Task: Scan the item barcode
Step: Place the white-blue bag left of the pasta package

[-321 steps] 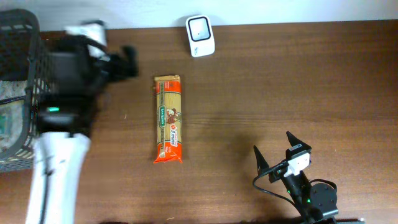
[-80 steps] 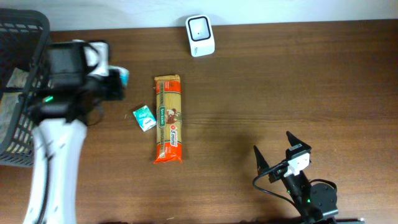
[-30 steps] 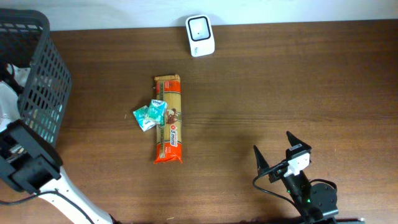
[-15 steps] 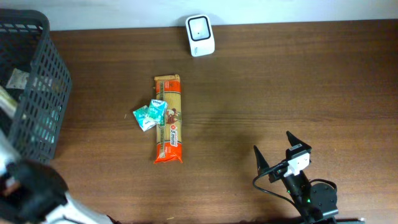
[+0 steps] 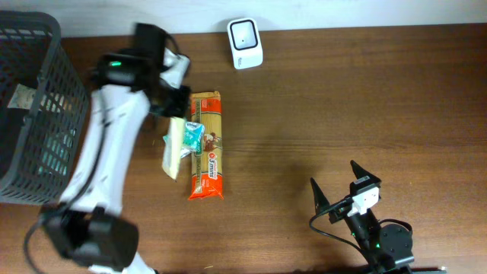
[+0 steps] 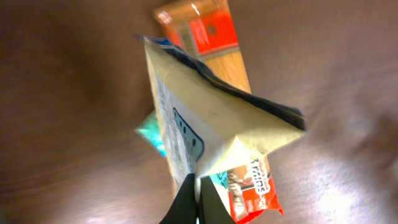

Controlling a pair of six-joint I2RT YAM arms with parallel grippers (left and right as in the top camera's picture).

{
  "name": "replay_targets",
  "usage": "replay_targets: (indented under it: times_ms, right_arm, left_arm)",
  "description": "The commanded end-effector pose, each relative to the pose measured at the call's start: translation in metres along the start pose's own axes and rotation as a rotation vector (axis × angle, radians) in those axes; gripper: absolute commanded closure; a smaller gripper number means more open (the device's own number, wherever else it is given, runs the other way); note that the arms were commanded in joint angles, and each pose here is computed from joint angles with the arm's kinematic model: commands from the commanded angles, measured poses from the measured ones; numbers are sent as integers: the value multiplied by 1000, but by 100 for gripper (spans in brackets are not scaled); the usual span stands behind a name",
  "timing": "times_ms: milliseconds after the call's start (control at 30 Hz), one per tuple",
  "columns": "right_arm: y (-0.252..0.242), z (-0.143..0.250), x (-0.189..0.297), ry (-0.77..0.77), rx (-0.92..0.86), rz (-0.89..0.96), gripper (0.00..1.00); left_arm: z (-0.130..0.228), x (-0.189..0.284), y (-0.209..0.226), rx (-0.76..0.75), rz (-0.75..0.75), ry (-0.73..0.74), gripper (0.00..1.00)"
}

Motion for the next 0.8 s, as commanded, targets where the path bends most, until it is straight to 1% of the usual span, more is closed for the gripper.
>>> replay_targets:
  times_ms: [0, 33, 67, 100, 133, 167, 200, 267, 333, 367, 400, 433, 500, 567, 600, 667, 733, 767]
  right_arm:
    - [2, 3, 0, 3, 6, -11, 1]
    - [2, 3, 0, 3, 7, -11, 1]
    - [2, 3, 0, 3, 7, -11, 1]
    - [2, 3, 0, 3, 6, -11, 1]
    - [2, 3, 0, 3, 7, -11, 1]
    - [2, 3, 0, 3, 7, -11, 1]
    - [2, 3, 0, 3, 7, -11, 1]
    - [2, 3, 0, 3, 7, -11, 1]
    - [2, 3, 0, 3, 7, -11, 1]
    - [2, 3, 0, 3, 7, -11, 1]
    - [2, 3, 0, 3, 7, -11, 1]
    - [2, 3, 0, 3, 7, -11, 1]
    - [2, 3, 0, 3, 7, -11, 1]
    - [2, 3, 0, 3, 7, -11, 1]
    - [2, 3, 0, 3, 7, -11, 1]
    - [2, 3, 0, 3, 6, -11, 1]
    - [2, 3, 0, 3, 7, -11, 1]
    - [2, 3, 0, 3, 7, -11, 1]
  left_arm:
    - [0, -51, -26, -38, 39, 120, 100]
    - [-3, -62, -37, -66, 47, 128, 100]
    - [-6, -63, -41, -77, 49, 111, 99]
    - [-10, -60, -44, -84, 50, 88, 79]
    - [-15, -54, -45, -85, 61, 60, 45]
    - [-21, -45, -44, -79, 80, 36, 8]
    - [-30, -26, -40, -69, 87, -9, 1]
    - [-43, 9, -32, -56, 76, -87, 1]
    - [-58, 80, -15, -27, 35, -268, 1]
    - [-57, 124, 11, 26, -96, -380, 1]
    - [-50, 159, 35, 90, -203, -462, 1]
    - [-40, 182, 56, 144, -262, -512, 1]
    - [-7, 222, 112, 304, -393, -584, 1]
    - [31, 231, 173, 526, -494, -551, 1]
    - [47, 229, 194, 606, -519, -516, 1]
    - [80, 209, 239, 785, -543, -408, 1]
    - [102, 182, 268, 865, -536, -315, 1]
    - [115, 157, 286, 880, -494, -264, 1]
Point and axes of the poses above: each gripper's point midway between its finger pads, its own x axis back along the fingers, its own y axis along the line the jaws close on, z = x × y, the point moved 9 cm from there along x, back along the fingers, and after that the axes turned 2 degrees about -x, right-handed, at the moved point
